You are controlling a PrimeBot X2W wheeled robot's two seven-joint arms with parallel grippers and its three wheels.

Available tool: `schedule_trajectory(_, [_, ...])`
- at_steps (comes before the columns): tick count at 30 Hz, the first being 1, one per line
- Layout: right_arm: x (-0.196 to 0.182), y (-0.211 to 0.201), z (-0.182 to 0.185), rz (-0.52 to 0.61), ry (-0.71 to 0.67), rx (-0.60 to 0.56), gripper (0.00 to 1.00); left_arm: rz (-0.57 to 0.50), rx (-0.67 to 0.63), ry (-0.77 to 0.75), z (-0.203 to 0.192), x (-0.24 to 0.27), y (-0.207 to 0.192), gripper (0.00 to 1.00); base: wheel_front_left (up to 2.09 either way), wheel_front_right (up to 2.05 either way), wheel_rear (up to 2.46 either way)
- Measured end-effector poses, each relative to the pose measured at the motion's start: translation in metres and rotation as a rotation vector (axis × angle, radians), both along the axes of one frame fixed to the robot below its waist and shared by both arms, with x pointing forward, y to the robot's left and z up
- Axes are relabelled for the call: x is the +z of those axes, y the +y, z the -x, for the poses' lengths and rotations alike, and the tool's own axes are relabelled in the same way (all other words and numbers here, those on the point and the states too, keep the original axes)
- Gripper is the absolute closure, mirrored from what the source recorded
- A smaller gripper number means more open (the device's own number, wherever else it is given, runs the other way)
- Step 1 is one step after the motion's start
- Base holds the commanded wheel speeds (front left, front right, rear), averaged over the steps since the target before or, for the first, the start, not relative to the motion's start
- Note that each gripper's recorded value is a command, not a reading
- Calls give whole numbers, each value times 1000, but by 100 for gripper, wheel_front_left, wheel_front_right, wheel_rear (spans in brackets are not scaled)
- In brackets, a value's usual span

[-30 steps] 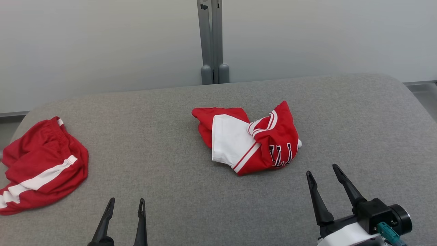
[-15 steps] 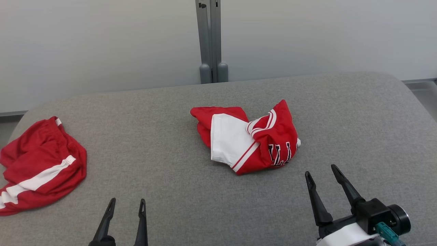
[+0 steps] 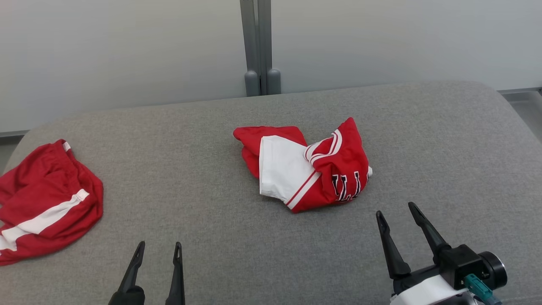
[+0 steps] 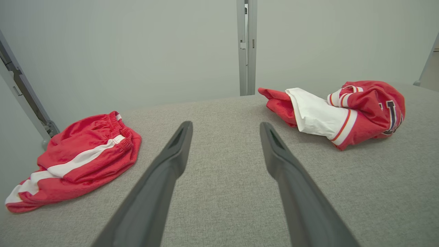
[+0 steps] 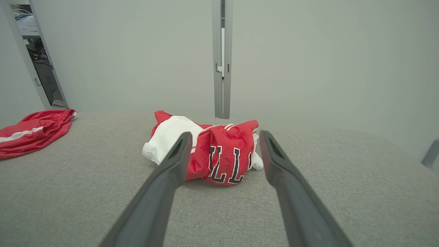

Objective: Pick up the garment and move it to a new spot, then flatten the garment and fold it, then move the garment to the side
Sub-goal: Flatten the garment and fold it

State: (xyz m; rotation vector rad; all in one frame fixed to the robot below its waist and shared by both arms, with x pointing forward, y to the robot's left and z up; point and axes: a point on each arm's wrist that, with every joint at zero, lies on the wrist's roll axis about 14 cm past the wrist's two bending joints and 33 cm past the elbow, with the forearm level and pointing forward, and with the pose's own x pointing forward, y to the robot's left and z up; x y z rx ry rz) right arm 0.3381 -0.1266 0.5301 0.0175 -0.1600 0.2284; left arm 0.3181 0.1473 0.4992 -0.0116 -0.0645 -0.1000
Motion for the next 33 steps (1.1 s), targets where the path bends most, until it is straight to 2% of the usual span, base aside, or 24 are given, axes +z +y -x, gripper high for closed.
schedule_trajectory(7, [-6,2,-6,5,19,5,0,0,-30,4,-20,-1,-8,0,0,0,0])
schedule_trajectory(17, [-13,0,-32,33,36,-1,0,-52,-250,-58,-84,18,-63,0,0,0,0])
schedule_trajectory(26, [-31,-1,-65,52,76,-1,0,-174,-499,-69,-148,10,-133,0,0,0,0])
schedule_trajectory(33, [-53,-13,-78,58,131,-31,0,-367,-699,31,-178,-40,-178,0,0,0,0])
